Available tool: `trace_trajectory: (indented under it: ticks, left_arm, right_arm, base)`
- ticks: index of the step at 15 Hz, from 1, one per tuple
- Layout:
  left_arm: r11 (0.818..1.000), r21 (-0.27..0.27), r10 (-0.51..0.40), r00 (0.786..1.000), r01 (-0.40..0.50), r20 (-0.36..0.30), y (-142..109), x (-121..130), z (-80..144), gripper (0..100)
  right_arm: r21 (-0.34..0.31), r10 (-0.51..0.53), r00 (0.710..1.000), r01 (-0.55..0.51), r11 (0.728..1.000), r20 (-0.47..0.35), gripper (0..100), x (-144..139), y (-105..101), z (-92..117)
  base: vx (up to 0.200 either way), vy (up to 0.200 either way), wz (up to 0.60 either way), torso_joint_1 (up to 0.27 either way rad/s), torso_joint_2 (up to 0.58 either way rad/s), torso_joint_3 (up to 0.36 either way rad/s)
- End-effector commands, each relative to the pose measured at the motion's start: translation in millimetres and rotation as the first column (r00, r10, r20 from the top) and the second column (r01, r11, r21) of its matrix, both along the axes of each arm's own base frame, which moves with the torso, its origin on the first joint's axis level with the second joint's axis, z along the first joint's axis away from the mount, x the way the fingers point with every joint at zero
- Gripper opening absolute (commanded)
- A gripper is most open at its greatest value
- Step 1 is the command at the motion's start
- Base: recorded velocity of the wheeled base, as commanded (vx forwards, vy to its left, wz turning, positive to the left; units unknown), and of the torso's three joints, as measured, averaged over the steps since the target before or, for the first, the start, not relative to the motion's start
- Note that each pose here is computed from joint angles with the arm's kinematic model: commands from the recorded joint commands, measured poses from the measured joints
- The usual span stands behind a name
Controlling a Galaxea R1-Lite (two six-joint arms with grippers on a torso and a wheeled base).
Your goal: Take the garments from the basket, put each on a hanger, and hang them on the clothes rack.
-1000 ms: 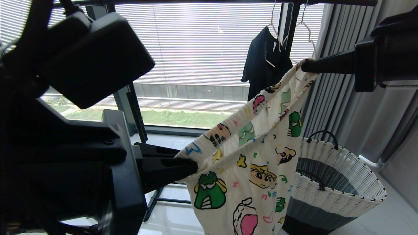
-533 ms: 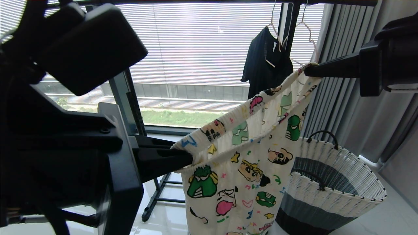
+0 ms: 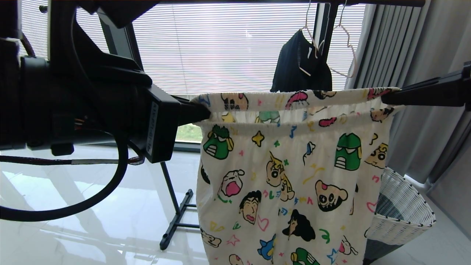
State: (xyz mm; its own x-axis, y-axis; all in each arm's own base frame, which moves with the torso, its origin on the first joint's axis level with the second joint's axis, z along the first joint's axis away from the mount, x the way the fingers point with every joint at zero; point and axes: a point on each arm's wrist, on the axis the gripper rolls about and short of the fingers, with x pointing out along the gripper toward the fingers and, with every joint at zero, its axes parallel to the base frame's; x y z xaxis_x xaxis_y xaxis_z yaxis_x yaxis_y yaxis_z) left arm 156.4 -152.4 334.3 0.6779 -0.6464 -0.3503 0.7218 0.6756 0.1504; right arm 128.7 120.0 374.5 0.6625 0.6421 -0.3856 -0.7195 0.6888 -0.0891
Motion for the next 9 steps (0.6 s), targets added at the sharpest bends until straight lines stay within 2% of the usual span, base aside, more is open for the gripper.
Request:
trace_trajectory:
  ticks: [1,3,4,6,8,9]
  left_arm:
    - [1.000,0.009,0.003,1.000,-0.003,-0.010,-2.5,3.2,-3.0,0]
    - [1.000,0.011,0.004,1.000,-0.004,-0.008,-2.9,3.7,-3.2,0]
    - [1.000,0.012,0.004,1.000,-0.004,-0.009,-3.2,4.0,-3.6,0]
    - [0.999,0.029,0.023,1.000,-0.023,-0.007,-5.5,7.6,-6.5,0]
    - [0.993,0.087,0.076,0.997,-0.077,0.015,-9.8,14.7,-12.7,0]
    - [0.988,0.109,0.107,0.994,-0.110,0.029,-7.8,16.8,-14.6,0]
  right_arm:
    - [0.003,0.004,1.000,-0.004,1.000,0.004,0,-2.1,-1.1,0.9]
    - [-0.001,0.002,1.000,-0.002,1.000,0.001,0,-2.2,-1.2,0.4]
    - [-0.004,0.004,1.000,-0.004,1.000,-0.002,100,-2.5,-1.2,0.0]
    - [-0.004,0.017,1.000,-0.017,1.000,-0.011,100,-8.3,-3.4,-1.6]
    - [-0.015,0.010,1.000,-0.011,1.000,-0.021,100,-12.1,-6.9,-7.5]
    - [-0.024,-0.033,0.999,0.032,0.999,-0.019,100,-10.1,-10.5,-9.6]
  base:
    - [0.000,0.000,0.00,0.000,0.00,0.000]
    - [0.000,0.000,0.00,0.000,0.00,0.000]
    - [0.000,0.000,0.00,0.000,0.00,0.000]
    - [0.000,0.000,0.00,0.000,0.00,0.000]
    - [0.000,0.000,0.00,0.000,0.00,0.000]
    - [0.000,0.000,0.00,0.000,0.00,0.000]
